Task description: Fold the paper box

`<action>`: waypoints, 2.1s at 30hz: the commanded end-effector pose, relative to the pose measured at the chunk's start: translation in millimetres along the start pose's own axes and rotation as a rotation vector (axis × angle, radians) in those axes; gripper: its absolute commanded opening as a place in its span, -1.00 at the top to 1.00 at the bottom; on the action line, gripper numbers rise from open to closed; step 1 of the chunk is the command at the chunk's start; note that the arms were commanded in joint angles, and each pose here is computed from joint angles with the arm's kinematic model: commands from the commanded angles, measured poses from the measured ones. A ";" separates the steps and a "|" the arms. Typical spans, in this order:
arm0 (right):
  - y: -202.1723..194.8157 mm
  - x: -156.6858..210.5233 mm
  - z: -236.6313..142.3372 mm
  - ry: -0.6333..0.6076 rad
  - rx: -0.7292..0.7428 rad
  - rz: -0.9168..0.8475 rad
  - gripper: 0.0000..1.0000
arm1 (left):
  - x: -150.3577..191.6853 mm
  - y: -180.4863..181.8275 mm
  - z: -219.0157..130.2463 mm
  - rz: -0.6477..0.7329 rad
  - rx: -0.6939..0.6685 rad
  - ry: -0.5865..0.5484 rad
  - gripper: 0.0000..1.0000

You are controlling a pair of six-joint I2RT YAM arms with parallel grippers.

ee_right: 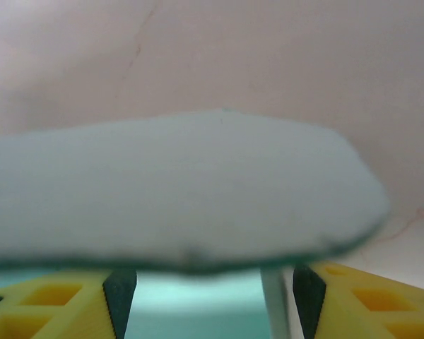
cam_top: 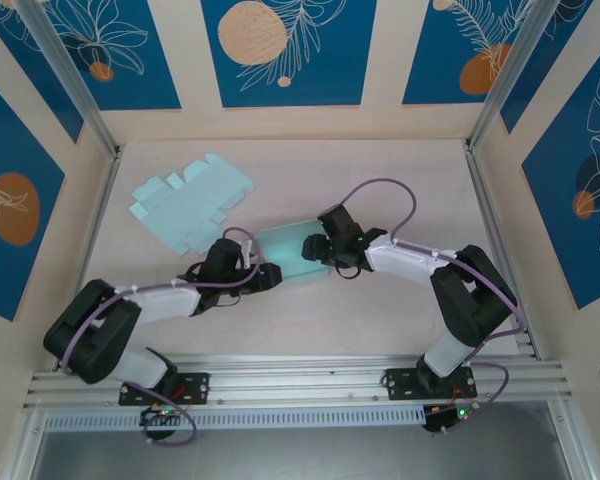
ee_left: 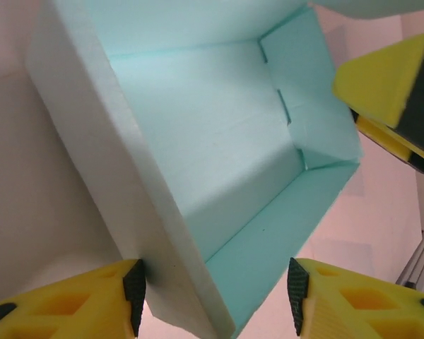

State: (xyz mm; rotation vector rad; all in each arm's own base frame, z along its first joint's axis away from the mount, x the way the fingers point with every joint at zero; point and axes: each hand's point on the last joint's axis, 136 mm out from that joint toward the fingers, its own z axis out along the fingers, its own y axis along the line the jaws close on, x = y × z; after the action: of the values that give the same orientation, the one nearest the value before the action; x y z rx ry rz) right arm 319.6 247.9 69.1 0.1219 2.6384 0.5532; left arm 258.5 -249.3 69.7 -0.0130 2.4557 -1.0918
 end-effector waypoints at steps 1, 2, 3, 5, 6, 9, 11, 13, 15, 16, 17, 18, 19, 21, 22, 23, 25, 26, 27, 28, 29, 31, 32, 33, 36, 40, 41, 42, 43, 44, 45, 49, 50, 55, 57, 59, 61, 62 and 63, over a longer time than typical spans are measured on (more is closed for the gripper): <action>3.5 -0.2 -11.0 0.009 0.004 -0.059 -0.24 | -13.3 4.1 -23.5 0.025 -0.070 -0.109 -0.17; -0.5 0.8 -14.0 0.008 0.020 -0.060 -0.25 | -16.0 7.4 -31.3 0.042 -0.103 -0.133 -0.17; -3.9 1.9 -17.9 0.005 0.034 -0.063 -0.25 | -20.5 9.8 -41.3 0.066 -0.136 -0.168 -0.18; -10.2 4.0 -25.4 0.000 0.054 -0.069 -0.25 | -27.4 15.6 -58.5 0.110 -0.195 -0.218 -0.19; -12.8 5.0 -29.7 -0.003 0.061 -0.074 -0.25 | -30.9 17.9 -66.2 0.132 -0.220 -0.239 -0.20; -19.1 7.2 -42.7 -0.010 0.085 -0.096 -0.25 | -36.9 23.8 -81.6 0.185 -0.260 -0.261 -0.20; -20.7 6.7 -53.2 -0.025 0.095 -0.127 -0.26 | -40.2 27.2 -89.7 0.230 -0.284 -0.266 -0.21; -23.8 4.7 -65.3 -0.047 0.113 -0.156 -0.25 | -46.0 29.9 -99.3 0.280 -0.309 -0.280 -0.21; -25.3 2.9 -74.6 -0.062 0.118 -0.190 -0.25 | -52.2 30.8 -105.9 0.348 -0.327 -0.294 -0.21; -25.4 2.0 -79.1 -0.070 0.117 -0.211 -0.25 | -56.7 30.9 -108.6 0.383 -0.335 -0.301 -0.22; -25.7 1.5 -81.9 -0.074 0.119 -0.228 -0.25 | -60.7 31.2 -110.0 0.408 -0.339 -0.305 -0.21; -25.2 1.5 -84.9 -0.076 0.117 -0.251 -0.25 | -65.0 30.0 -110.0 0.444 -0.332 -0.304 -0.21; -24.6 0.8 -87.4 -0.079 0.116 -0.271 -0.25 | -69.6 28.9 -108.2 0.475 -0.323 -0.306 -0.21; -21.9 -1.1 -90.9 -0.086 0.109 -0.307 -0.25 | -79.3 27.0 -104.4 0.508 -0.310 -0.308 -0.17; -19.9 -3.0 -92.7 -0.091 0.104 -0.332 -0.25 | -83.8 23.7 -100.4 0.536 -0.292 -0.304 -0.15; -17.6 -4.5 -93.8 -0.096 0.099 -0.354 -0.25 | -87.0 19.3 -95.3 0.573 -0.266 -0.297 -0.15; -13.7 -8.3 -95.6 -0.108 0.085 -0.391 -0.25 | -92.1 13.2 -87.0 0.624 -0.231 -0.281 -0.15; -9.8 -10.6 -96.8 -0.112 0.068 -0.410 -0.25 | -94.3 10.1 -83.3 0.644 -0.216 -0.268 -0.15; -6.3 -12.5 -97.4 -0.114 0.051 -0.425 -0.25 | -96.5 7.1 -80.4 0.663 -0.203 -0.262 -0.15; -2.2 -14.8 -98.4 -0.119 0.031 -0.442 -0.25 | -99.7 4.8 -77.4 0.680 -0.193 -0.260 -0.16; 2.3 -17.9 -99.2 -0.125 0.010 -0.459 -0.25 | -102.6 4.2 -74.1 0.690 -0.193 -0.254 -0.16; 8.8 -23.6 -99.3 -0.132 -0.025 -0.484 -0.25 | -107.4 3.8 -69.3 0.701 -0.197 -0.236 -0.15; 10.6 -28.1 -98.6 -0.138 -0.035 -0.488 -0.25 | -110.8 3.5 -67.5 0.704 -0.201 -0.234 -0.15; 11.3 -32.0 -97.8 -0.140 -0.042 -0.485 -0.25 | -112.6 3.5 -65.3 0.704 -0.202 -0.230 -0.14; 15.2 -42.4 -92.3 -0.139 -0.071 -0.487 -0.25 | -117.0 2.3 -61.5 0.701 -0.201 -0.220 -0.12; 19.4 -53.6 -79.7 -0.121 -0.087 -0.508 -0.25 | -117.9 7.0 -59.5 0.689 -0.222 -0.211 -0.09; 21.6 -56.4 -76.9 -0.118 -0.092 -0.516 -0.25 | -118.3 7.8 -59.1 0.686 -0.225 -0.209 -0.08; 22.3 -58.4 -73.2 -0.112 -0.092 -0.521 -0.25 | -118.0 8.6 -58.6 0.680 -0.227 -0.206 -0.08; 23.4 -60.8 -69.7 -0.107 -0.093 -0.523 -0.25 | -118.1 10.3 -57.7 0.671 -0.232 -0.204 -0.08; 24.2 -63.0 -65.6 -0.100 -0.095 -0.523 -0.25 | -117.5 11.0 -57.4 0.667 -0.233 -0.201 -0.08; 25.2 -63.4 -62.0 -0.090 -0.099 -0.522 -0.25 | -116.4 11.8 -56.3 0.664 -0.232 -0.196 -0.08; 30.8 -63.4 -51.2 -0.060 -0.119 -0.517 -0.23 | -114.5 16.6 -53.8 0.653 -0.244 -0.181 -0.02; 31.3 -62.7 -49.1 -0.055 -0.121 -0.513 -0.22 | -115.5 16.9 -53.7 0.649 -0.246 -0.184 0.02; 30.9 -59.1 -46.0 -0.045 -0.117 -0.492 -0.15 | -117.3 12.6 -49.3 0.619 -0.217 -0.180 0.16; 28.4 -56.4 -44.6 -0.042 -0.102 -0.484 -0.13 | -118.4 9.9 -48.5 0.609 -0.203 -0.183 0.23; 26.1 -53.9 -44.1 -0.042 -0.084 -0.477 -0.11 | -118.9 7.3 -48.1 0.600 -0.192 -0.189 0.31; 23.6 -51.5 -44.1 -0.042 -0.067 -0.471 -0.11 | -118.2 7.1 -47.3 0.589 -0.188 -0.187 0.35; 22.9 -50.0 -43.9 -0.042 -0.061 -0.468 -0.10 | -117.7 8.3 -46.9 0.582 -0.191 -0.184 0.36; 22.0 -49.2 -44.0 -0.043 -0.056 -0.465 -0.08 | -117.1 8.7 -46.7 0.576 -0.191 -0.182 0.36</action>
State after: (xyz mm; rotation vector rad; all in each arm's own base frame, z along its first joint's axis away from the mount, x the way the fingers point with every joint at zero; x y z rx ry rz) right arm 347.7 243.8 131.0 -0.5059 2.4876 0.4608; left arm 340.7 -185.7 129.1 0.5084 2.1908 -0.5372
